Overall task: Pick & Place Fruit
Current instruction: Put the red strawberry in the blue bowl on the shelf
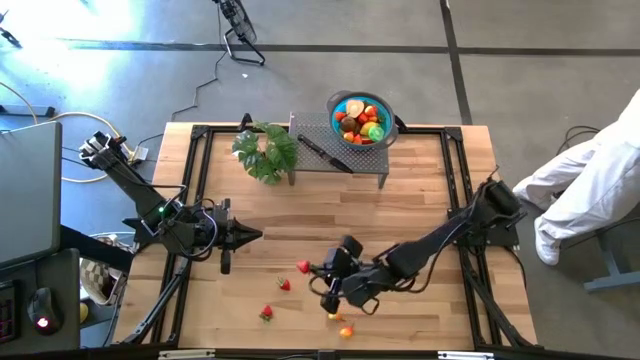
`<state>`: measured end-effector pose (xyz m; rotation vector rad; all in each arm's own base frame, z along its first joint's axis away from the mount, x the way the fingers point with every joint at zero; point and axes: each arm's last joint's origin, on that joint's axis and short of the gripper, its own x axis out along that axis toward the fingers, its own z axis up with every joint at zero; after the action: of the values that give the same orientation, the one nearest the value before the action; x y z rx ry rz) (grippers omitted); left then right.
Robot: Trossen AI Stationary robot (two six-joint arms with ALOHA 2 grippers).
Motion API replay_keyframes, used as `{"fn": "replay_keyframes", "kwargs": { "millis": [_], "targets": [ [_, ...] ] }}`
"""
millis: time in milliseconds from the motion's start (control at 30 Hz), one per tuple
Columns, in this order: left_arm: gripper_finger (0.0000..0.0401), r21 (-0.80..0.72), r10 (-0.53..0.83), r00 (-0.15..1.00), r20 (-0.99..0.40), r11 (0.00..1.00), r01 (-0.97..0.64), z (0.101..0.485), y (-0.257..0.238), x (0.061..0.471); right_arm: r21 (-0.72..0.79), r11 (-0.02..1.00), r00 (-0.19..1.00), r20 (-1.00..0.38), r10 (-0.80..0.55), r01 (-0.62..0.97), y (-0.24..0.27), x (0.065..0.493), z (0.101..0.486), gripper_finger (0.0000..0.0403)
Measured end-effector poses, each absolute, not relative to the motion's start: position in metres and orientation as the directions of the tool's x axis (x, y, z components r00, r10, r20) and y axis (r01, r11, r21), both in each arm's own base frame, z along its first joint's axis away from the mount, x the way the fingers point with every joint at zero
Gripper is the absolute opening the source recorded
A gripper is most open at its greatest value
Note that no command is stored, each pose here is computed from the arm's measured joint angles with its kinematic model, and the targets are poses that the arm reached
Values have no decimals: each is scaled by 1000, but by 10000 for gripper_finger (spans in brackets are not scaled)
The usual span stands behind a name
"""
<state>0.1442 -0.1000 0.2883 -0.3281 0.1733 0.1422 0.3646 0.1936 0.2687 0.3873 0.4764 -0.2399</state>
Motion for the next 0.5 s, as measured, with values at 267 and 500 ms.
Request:
{"fn": "replay_keyframes", "kwargs": {
  "millis": [267, 500],
  "targets": [
    [0, -307, 111, 975, -192, 937, -167, 288, -100, 144, 306, 893, 901, -384, -202, 331, 175, 352, 310, 3],
    [0, -308, 111, 975, -192, 937, -167, 288, -100, 144, 291, 885, 908, -326, -265, 362, 163, 343, 332, 3]
  ]
}}
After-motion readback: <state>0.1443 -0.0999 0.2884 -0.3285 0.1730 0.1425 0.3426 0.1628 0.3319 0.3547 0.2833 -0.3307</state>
